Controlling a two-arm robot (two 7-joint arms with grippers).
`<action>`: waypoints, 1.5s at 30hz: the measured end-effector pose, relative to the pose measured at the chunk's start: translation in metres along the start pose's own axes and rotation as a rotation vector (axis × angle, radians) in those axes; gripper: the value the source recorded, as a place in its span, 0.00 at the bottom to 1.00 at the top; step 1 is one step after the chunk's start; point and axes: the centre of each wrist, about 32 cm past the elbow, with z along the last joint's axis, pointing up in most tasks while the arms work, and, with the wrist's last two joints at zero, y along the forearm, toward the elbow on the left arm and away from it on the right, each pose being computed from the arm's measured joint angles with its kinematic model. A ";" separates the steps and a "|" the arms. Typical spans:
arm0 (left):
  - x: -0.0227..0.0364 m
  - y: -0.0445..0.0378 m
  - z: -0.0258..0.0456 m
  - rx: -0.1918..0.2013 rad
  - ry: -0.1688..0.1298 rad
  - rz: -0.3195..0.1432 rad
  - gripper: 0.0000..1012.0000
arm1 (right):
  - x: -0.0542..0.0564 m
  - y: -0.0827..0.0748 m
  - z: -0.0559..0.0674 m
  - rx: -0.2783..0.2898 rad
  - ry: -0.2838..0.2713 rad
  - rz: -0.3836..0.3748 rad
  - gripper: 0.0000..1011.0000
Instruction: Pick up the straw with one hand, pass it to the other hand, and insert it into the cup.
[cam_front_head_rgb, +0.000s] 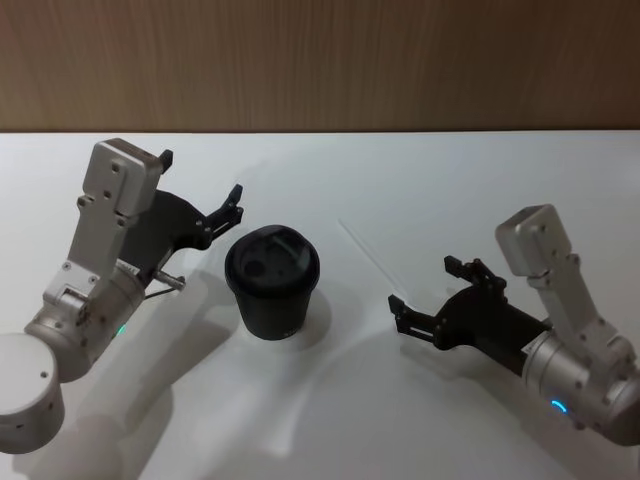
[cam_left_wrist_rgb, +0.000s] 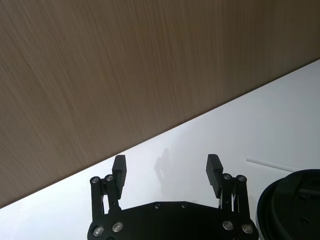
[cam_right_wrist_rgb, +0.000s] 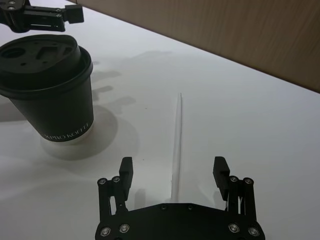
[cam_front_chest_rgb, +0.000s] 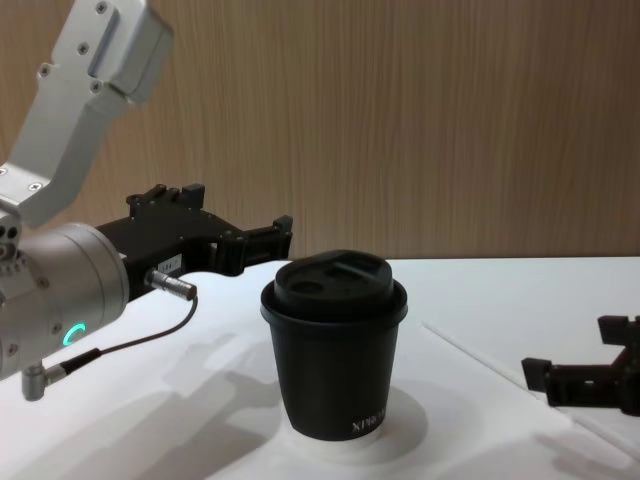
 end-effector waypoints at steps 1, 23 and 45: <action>0.0000 0.0000 0.0000 0.000 0.000 0.000 0.99 | 0.000 0.001 0.000 -0.001 -0.001 0.001 0.99; 0.0000 0.0000 0.0000 0.000 0.000 0.000 0.99 | 0.006 0.014 -0.008 -0.003 0.062 0.006 0.99; 0.0000 0.0000 0.0000 0.000 0.000 0.000 0.99 | 0.008 0.011 -0.019 -0.020 0.103 0.003 0.99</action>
